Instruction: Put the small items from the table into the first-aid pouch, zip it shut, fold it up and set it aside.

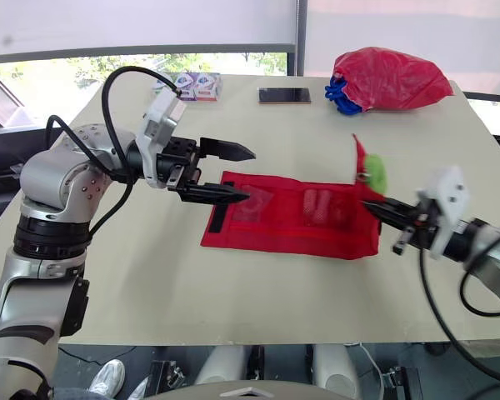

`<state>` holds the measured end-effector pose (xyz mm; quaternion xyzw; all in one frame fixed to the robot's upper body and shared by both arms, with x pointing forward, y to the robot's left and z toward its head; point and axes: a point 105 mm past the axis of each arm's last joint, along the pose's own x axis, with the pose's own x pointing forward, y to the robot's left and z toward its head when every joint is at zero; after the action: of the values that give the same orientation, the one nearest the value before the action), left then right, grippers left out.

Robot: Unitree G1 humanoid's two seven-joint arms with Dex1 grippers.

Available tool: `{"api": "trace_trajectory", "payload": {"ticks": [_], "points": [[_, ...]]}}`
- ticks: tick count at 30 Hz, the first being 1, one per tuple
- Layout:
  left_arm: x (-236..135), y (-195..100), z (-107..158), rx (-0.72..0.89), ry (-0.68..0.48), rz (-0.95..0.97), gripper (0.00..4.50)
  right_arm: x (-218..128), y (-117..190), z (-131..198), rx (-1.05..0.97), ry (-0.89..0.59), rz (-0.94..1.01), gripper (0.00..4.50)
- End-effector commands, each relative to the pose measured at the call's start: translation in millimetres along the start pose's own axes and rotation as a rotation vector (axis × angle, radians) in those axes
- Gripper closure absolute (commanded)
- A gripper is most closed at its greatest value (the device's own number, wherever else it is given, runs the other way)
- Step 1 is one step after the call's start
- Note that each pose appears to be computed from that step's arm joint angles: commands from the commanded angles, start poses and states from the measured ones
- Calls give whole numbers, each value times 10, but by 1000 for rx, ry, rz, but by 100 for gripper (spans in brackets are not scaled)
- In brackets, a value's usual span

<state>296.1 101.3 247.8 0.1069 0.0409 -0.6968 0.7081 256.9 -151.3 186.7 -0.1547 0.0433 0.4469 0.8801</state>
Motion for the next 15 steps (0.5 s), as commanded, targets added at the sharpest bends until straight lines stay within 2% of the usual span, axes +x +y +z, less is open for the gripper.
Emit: {"api": "trace_trajectory", "payload": {"ticks": [1,6,10,13,15], "points": [[-53,0,115,47,-22,13,0,215,190,5,-115,57,115,441],[-47,3,99,49,-21,17,0,481,339,-159,-253,162,220,441],[-50,-1,83,47,-21,23,0,544,307,-282,-349,237,226,441],[-85,15,32,30,-20,42,0,474,263,-264,-348,240,214,348],[-100,23,4,21,-20,52,0,446,285,-210,-304,213,220,243]]}}
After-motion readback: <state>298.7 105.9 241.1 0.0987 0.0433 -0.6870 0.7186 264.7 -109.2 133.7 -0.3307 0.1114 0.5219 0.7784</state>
